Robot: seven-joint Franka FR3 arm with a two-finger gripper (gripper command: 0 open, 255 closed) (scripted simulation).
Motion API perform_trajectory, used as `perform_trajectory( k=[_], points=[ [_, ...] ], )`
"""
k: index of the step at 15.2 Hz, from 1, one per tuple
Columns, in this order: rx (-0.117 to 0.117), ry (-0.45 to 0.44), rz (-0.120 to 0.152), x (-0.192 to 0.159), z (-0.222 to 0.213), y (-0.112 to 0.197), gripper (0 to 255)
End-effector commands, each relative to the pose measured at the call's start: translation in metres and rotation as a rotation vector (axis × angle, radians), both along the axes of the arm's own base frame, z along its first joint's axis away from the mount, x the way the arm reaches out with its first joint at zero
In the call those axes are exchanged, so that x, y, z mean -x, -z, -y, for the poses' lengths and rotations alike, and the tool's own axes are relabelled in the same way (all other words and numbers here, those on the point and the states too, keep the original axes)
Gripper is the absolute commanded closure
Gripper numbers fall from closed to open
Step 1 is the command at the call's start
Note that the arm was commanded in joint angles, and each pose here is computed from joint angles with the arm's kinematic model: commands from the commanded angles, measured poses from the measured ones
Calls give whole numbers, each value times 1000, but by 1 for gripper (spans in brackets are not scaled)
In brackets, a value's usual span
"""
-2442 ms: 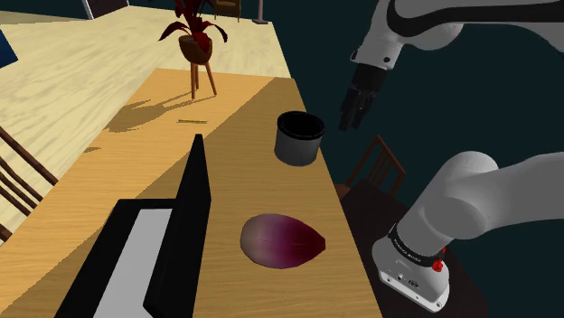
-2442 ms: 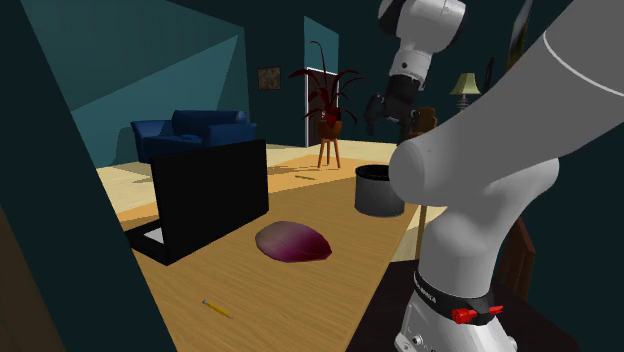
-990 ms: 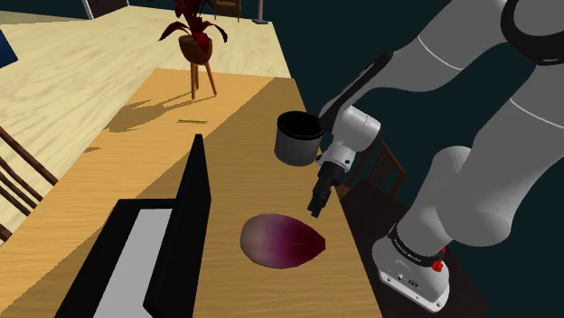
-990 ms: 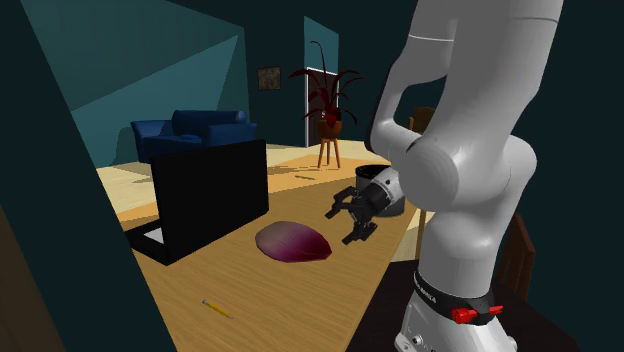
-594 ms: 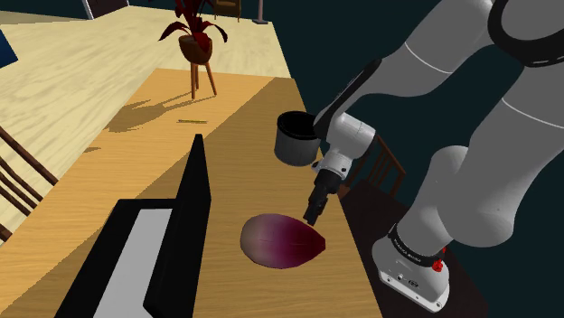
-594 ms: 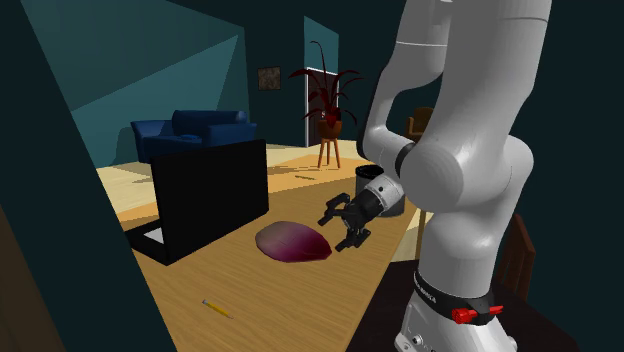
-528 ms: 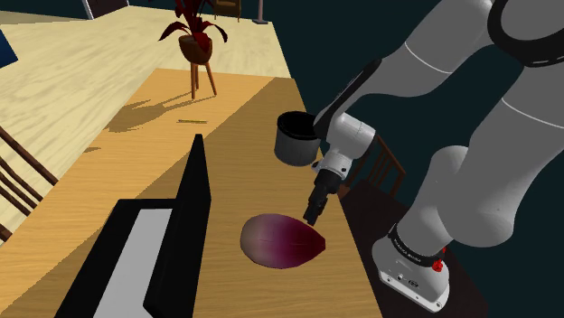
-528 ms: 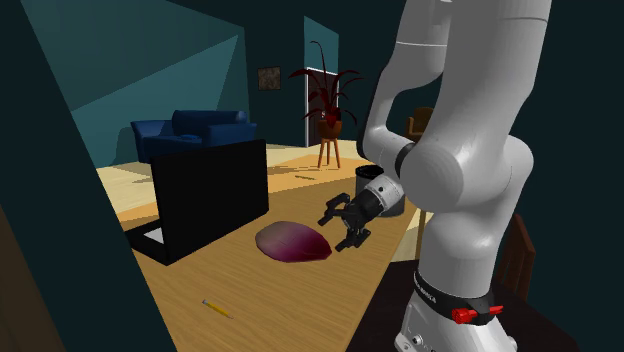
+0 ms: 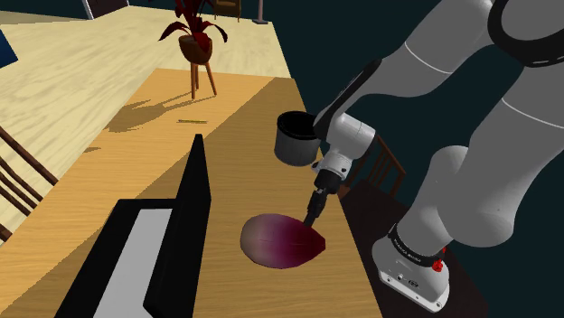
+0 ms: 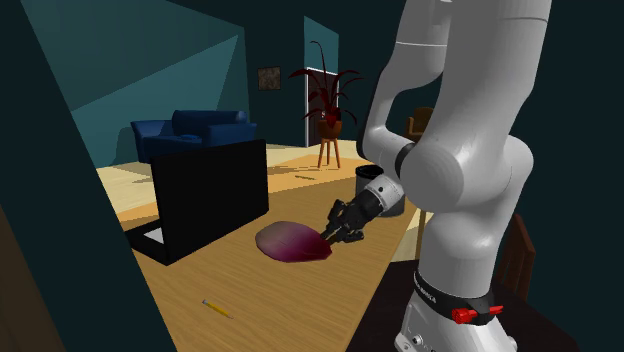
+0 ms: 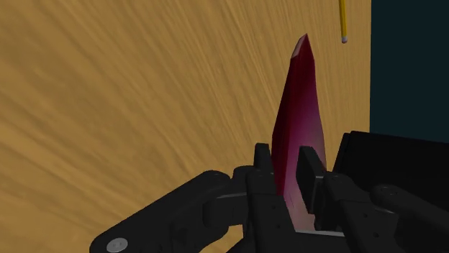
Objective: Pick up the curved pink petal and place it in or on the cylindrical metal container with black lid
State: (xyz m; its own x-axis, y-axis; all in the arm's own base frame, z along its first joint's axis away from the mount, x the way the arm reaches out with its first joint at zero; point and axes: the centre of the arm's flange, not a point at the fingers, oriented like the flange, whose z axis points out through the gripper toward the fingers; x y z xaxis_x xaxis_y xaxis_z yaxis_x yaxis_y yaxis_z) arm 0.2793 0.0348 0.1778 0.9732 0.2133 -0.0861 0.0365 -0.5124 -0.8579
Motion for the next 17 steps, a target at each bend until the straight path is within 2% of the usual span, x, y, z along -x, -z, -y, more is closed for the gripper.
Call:
perform_trajectory(
  k=[1,7,17],
  points=[
    [0,-1,-1,0,0,0,255],
    [0,-1,-1,0,-1,0,255],
    [0,-1,-1,0,-1,-52,255]
  ],
)
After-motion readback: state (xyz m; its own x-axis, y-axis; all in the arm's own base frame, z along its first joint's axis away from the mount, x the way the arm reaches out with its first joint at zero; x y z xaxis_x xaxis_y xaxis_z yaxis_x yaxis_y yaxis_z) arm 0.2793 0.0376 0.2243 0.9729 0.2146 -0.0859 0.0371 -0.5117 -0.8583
